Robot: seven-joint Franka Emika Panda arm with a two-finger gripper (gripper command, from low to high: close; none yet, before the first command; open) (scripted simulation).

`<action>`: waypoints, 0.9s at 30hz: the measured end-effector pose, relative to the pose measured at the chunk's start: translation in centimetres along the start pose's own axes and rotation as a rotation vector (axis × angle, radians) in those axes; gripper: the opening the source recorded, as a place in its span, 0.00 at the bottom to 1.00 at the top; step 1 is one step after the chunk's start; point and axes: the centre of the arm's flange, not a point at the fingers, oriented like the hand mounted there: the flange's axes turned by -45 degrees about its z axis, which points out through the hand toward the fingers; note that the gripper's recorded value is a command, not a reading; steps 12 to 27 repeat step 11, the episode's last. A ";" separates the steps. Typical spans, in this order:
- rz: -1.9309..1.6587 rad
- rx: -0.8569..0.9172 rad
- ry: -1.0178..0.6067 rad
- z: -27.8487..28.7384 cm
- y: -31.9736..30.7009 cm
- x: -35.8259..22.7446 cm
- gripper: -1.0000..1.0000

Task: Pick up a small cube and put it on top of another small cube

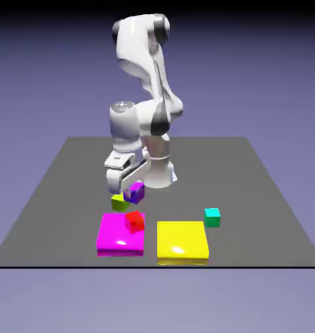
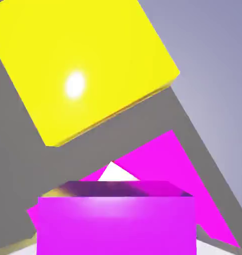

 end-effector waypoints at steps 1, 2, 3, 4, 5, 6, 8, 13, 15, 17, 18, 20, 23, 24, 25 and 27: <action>-0.002 0.002 0.003 0.7 0.0 0.1 0.00; -0.003 0.003 0.005 1.3 0.1 0.2 0.00; -0.003 0.003 0.006 2.0 0.1 0.2 0.00; -0.004 0.003 0.007 2.8 0.1 0.2 0.00; -0.008 0.003 0.006 3.5 0.0 0.3 0.00; -0.003 0.002 0.005 4.3 0.1 0.1 0.00; 0.000 -0.001 -0.001 5.8 0.0 -0.2 0.00; 0.002 -0.003 -0.004 6.4 0.0 -0.4 1.00; 0.002 -0.003 -0.004 6.4 0.0 -0.4 1.00; 0.002 -0.003 -0.004 6.4 0.0 -0.4 1.00; 0.002 -0.003 -0.004 6.4 0.0 -0.4 1.00; 0.002 -0.003 -0.004 6.4 0.0 -0.4 1.00; 0.002 -0.003 -0.004 6.4 0.0 -0.4 1.00; 0.002 -0.003 -0.004 6.4 0.0 -0.4 1.00; 0.002 -0.003 -0.004 6.4 0.0 -0.4 1.00; 0.002 -0.003 -0.004 6.4 0.0 -0.4 1.00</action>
